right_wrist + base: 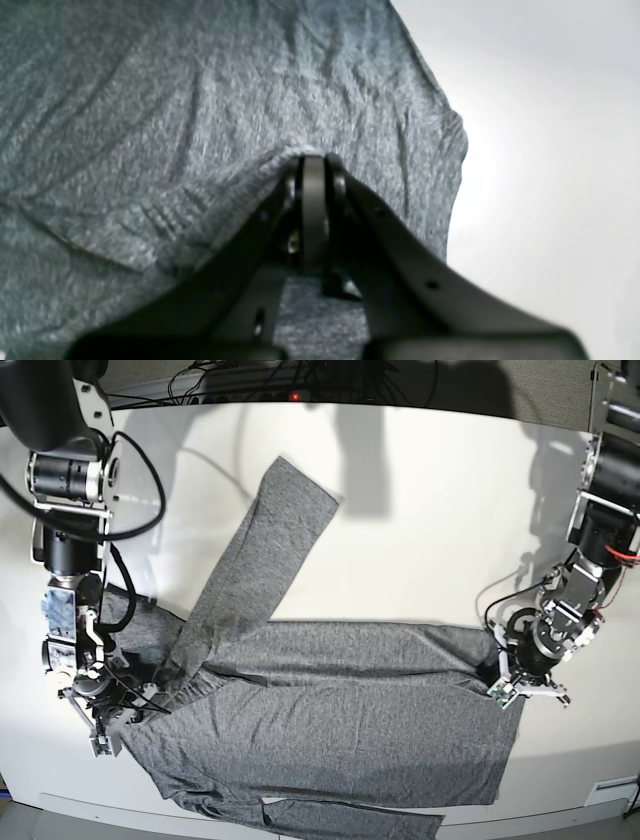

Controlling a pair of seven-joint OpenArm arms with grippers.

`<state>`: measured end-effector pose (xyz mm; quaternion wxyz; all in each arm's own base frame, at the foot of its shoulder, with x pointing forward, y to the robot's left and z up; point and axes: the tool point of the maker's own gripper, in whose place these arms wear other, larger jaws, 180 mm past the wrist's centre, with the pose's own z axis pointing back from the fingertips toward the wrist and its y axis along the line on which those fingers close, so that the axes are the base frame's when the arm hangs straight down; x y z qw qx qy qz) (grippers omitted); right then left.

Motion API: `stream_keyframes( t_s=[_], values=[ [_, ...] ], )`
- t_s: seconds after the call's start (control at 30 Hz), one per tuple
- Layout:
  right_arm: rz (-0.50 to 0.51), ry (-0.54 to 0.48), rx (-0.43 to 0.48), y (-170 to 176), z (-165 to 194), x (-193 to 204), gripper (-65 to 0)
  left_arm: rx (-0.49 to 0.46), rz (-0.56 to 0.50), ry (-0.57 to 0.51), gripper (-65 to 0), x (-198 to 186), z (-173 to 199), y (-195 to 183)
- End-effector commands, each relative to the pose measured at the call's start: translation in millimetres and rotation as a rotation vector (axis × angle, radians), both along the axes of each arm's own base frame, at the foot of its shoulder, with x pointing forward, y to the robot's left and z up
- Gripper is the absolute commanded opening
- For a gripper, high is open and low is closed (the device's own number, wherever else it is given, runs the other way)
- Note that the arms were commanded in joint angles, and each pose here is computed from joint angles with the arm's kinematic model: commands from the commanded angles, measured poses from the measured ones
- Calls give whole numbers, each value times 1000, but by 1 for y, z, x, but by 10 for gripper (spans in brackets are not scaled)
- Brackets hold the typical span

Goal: Fold the T-shirt properly
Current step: 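Release the left gripper and lift it off the shirt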

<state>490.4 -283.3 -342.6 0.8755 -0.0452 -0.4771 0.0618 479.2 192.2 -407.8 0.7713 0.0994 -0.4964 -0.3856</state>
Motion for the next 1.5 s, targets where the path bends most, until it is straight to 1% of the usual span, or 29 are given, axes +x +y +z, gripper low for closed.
stream_keyframes(
  t_s=[0.0, 0.07, 0.17, 0.4, 0.53, 0.57, 0.67, 0.73, 0.8, 0.83, 1.1, 1.27, 1.47],
  values=[
    [-11, -90, -18, -6, 31, 17, -650, -11, 6, -72, -650, 17, 25, 3],
    [-11, -90, -44, -4, 30, 18, -650, -10, 10, -83, -650, 19, 27, 1],
    [-1, -87, -52, 2, 28, 19, -650, -2, 22, -108, -650, 24, 34, 3],
    [2, -96, -64, 2, 29, 20, -650, 1, 26, -108, -650, 26, 35, 4],
    [16, -89, -132, -2, 29, 19, -650, 1, 26, -108, -650, 26, 36, 4],
    [17, -94, -140, -4, 30, 19, -628, 1, 25, -108, -650, 26, 35, 4],
    [21, -126, -161, -8, 37, 21, -487, 0, 25, -109, -650, 26, 36, 4],
    [15, -136, -166, -11, 39, 22, -414, 1, 25, -108, -650, 26, 36, 4],
    [-6, -142, -172, -15, 41, 22, -368, 1, 26, -108, -650, 26, 35, 4],
    [-16, -144, -174, -16, 41, 22, -360, 1, 26, -108, -650, 26, 35, 4],
    [-19, -147, -166, -16, 41, 22, -361, 2, 27, -110, -650, 26, 36, 4],
    [-20, -147, -163, -16, 41, 22, -361, 30, 67, -161, -650, 31, 44, 13],
    [-20, -145, -163, -16, 41, 22, -361, 31, 68, -163, -650, 31, 44, 13]
  ],
)
